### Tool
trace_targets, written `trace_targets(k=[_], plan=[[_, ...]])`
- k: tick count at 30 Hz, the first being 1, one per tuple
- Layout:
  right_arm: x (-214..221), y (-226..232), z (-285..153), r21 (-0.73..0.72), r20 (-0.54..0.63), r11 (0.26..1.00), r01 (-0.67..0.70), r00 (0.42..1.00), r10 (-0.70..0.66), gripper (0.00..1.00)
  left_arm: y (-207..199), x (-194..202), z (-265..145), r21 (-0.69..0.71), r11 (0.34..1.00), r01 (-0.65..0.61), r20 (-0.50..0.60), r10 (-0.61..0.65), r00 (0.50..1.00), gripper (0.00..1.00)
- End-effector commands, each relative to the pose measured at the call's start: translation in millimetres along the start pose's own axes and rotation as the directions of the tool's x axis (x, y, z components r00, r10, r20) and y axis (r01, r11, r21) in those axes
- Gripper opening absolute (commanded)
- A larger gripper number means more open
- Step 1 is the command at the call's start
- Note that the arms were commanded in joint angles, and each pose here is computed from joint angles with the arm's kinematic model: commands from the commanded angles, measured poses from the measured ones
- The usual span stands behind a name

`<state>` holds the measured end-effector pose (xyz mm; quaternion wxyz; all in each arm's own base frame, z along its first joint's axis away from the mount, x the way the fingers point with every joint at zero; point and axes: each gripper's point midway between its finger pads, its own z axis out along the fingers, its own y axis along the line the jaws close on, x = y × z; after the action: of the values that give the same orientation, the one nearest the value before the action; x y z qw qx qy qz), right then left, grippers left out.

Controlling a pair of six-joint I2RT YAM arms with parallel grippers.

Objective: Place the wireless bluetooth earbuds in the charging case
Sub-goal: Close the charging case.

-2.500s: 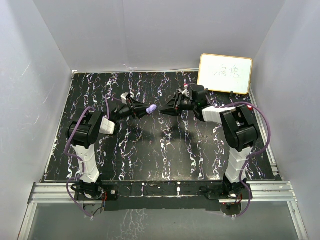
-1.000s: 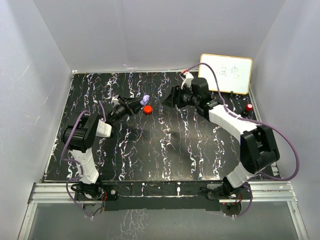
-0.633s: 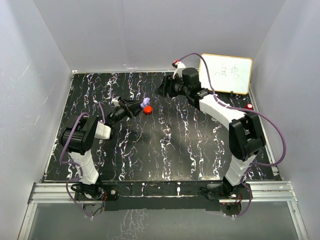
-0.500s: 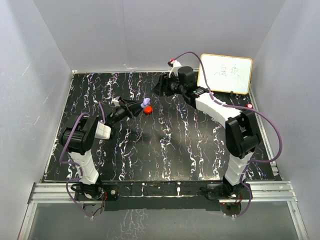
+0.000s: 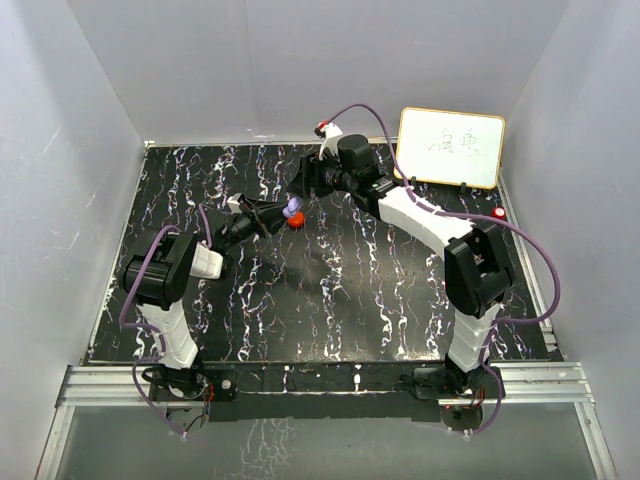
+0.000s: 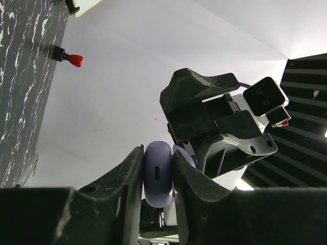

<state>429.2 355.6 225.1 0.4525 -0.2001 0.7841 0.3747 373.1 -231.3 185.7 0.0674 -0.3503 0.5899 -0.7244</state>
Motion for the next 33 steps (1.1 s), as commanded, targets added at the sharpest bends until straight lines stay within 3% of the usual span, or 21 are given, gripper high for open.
trace_targets(k=[1,13,23,33], plan=[[-24.2,7.4,-4.5,0.0,0.057,0.999,0.053,0.997,-0.053,0.58,-54.8,42.4,-10.2,0.214,0.971,-0.105,-0.133,0.135,0.982,0.0],[-7.5,7.4,-25.3,0.019,0.045,0.998,0.053,0.998,-0.054,0.58,-55.1,34.9,-6.1,0.218,0.971,-0.098,-0.116,0.125,0.985,0.0],[-21.1,17.1,-45.8,0.024,0.093,0.998,0.066,0.993,-0.068,0.58,-51.5,29.2,-4.0,0.216,0.973,-0.087,-0.104,0.111,0.988,0.0],[-26.5,-29.0,-100.0,0.249,0.2,0.966,-0.063,0.98,0.012,0.61,-31.2,16.6,-1.4,0.173,0.979,-0.104,-0.073,0.118,0.99,0.0]])
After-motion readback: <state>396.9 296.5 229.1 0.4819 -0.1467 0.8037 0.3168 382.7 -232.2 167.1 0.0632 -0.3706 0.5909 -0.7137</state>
